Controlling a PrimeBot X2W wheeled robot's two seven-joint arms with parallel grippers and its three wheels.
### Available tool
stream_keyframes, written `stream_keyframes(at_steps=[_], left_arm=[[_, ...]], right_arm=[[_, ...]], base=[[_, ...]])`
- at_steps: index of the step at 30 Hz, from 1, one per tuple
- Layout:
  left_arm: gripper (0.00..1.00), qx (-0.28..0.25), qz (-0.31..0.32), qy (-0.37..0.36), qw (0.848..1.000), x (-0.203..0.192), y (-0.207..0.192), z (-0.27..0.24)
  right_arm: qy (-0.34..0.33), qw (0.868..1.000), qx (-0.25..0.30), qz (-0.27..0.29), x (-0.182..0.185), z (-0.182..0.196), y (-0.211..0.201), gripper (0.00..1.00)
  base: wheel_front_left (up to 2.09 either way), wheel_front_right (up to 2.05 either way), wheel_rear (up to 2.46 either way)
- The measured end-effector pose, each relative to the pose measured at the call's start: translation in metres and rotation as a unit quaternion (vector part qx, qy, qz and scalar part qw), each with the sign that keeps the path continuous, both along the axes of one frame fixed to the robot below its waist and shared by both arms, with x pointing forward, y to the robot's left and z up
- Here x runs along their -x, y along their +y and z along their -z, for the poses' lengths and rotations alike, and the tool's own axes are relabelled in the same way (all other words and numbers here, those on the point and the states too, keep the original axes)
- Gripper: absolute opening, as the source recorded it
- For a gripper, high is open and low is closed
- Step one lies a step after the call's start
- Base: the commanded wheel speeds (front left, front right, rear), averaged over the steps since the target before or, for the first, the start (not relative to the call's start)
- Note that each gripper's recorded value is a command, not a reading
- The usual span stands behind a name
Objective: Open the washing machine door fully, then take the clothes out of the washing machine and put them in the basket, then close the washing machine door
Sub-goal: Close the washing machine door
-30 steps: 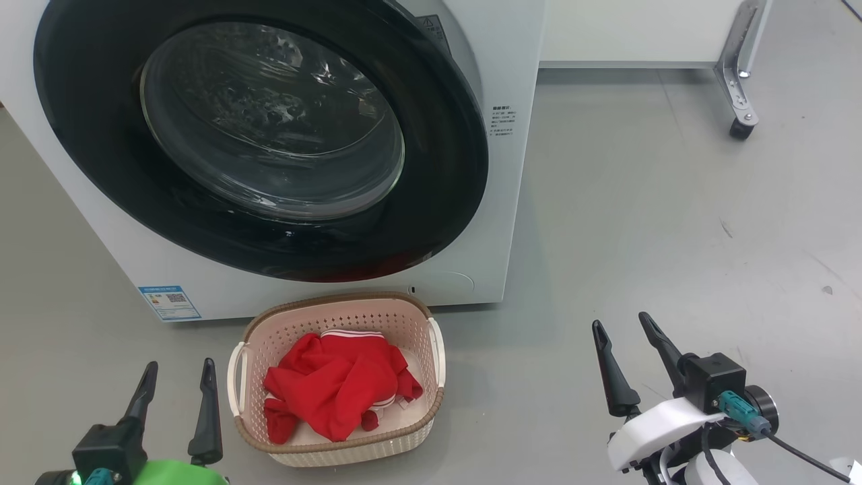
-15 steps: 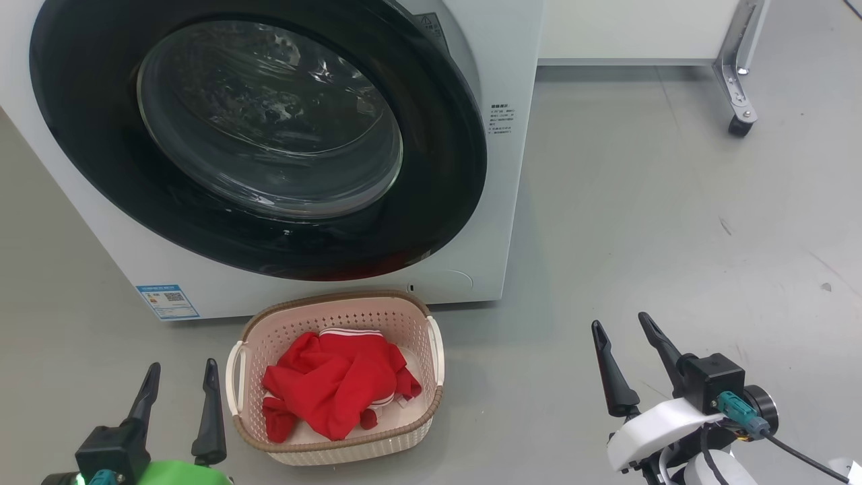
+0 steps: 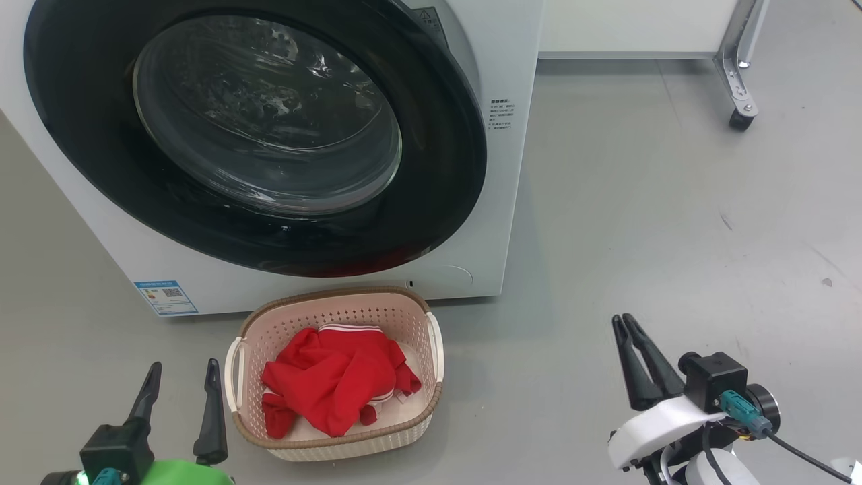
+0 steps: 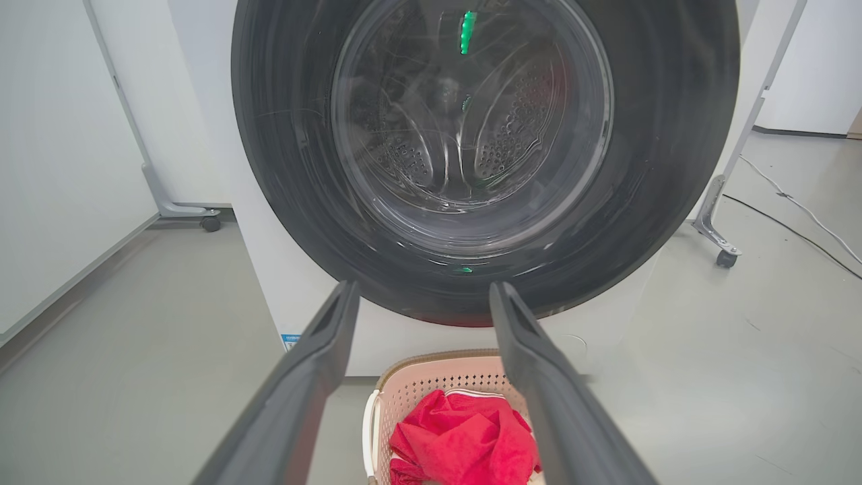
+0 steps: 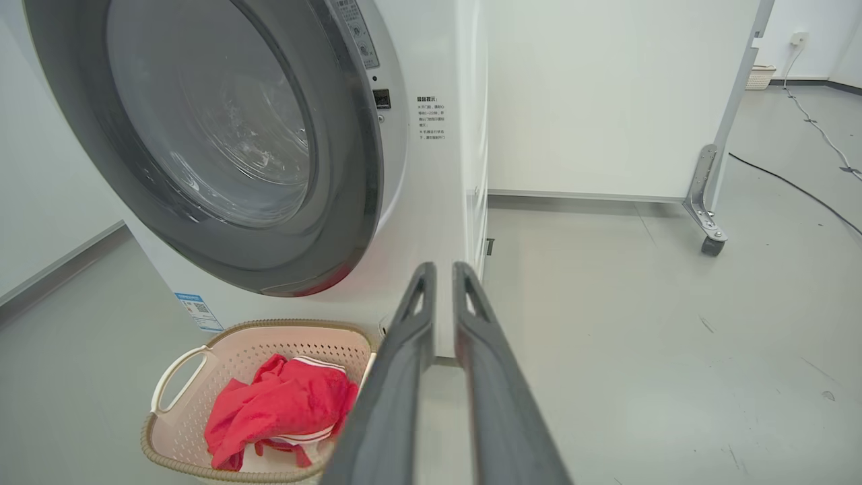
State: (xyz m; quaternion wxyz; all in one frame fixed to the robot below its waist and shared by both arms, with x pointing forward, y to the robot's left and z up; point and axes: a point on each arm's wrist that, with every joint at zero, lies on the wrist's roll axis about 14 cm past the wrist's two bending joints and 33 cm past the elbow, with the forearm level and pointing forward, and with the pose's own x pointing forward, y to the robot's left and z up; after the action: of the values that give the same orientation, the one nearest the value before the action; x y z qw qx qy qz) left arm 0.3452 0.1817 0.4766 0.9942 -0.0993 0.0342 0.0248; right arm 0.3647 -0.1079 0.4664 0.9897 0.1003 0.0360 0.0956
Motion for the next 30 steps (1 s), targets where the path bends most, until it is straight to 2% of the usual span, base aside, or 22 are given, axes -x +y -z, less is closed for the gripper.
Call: stream_keyframes(at_steps=[10,19,30], left_arm=[[1.00,-0.004,-0.005,0.006,1.000,-0.001,0.003,0.004],[1.00,0.000,-0.020,0.005,1.000,-0.009,0.009,0.001],[1.00,0.003,-0.039,-0.011,0.999,-0.027,0.017,-0.006]], right_arm=[[-0.001,1.000,-0.003,-0.010,-0.010,0.000,0.006,0.00],[-0.051,0.995,0.007,-0.080,-0.048,-0.028,0.047,0.00],[-0.107,0.982,0.012,-0.159,-0.105,-0.065,0.101,0.00]], base=[[0.00,0.00,0.00],[0.00,0.00,0.00],[0.00,0.00,0.00]])
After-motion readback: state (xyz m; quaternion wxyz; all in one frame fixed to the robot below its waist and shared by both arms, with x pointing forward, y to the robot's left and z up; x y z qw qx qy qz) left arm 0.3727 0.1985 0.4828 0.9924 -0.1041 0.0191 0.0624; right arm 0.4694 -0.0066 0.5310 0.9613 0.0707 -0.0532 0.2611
